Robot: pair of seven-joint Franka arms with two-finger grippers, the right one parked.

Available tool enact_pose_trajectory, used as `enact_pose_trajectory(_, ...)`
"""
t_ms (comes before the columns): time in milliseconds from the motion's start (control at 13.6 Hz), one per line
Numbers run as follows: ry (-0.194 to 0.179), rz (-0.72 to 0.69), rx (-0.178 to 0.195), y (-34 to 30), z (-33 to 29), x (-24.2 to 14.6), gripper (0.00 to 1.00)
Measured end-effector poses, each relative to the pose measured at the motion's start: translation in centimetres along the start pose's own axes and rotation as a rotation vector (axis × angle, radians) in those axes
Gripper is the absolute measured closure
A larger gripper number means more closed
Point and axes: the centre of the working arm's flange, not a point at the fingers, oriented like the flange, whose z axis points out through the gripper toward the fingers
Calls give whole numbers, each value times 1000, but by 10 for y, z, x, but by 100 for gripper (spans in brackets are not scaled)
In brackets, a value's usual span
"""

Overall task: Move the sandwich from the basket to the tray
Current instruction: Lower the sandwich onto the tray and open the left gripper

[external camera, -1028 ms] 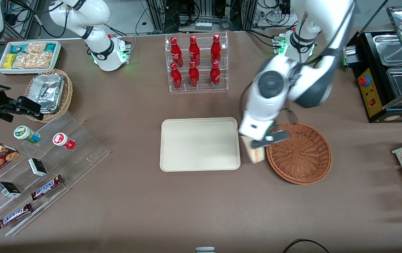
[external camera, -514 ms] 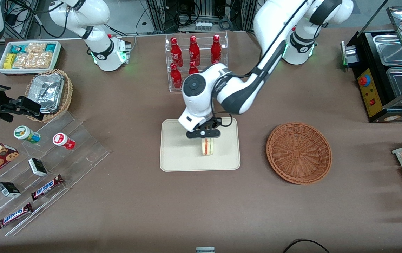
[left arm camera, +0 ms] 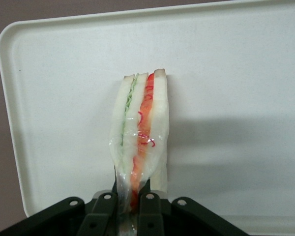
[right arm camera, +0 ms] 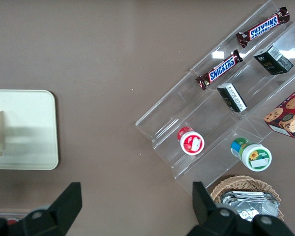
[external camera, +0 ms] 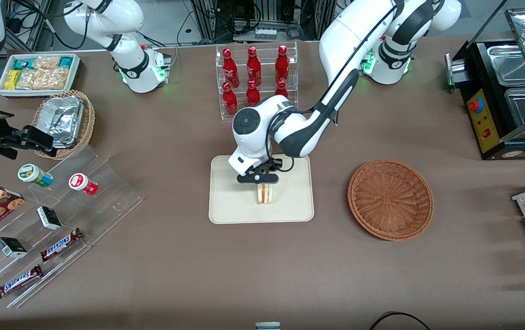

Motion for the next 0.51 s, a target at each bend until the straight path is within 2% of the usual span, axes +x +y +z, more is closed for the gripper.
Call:
enact_pose_trajectory(73, 2, -4, -2, 1, 1, 0, 85)
enact_pose_trajectory(147, 4, -10, -5, 1, 0, 0, 79)
enact_pose_trajectory(294, 21, -28, -20, 2, -11, 6, 57)
enact_pose_trajectory(440, 55, -53, -46, -3, -44, 18, 37)
enact_pose_trajectory(514, 65, -71, -41, -13, -68, 25, 26)
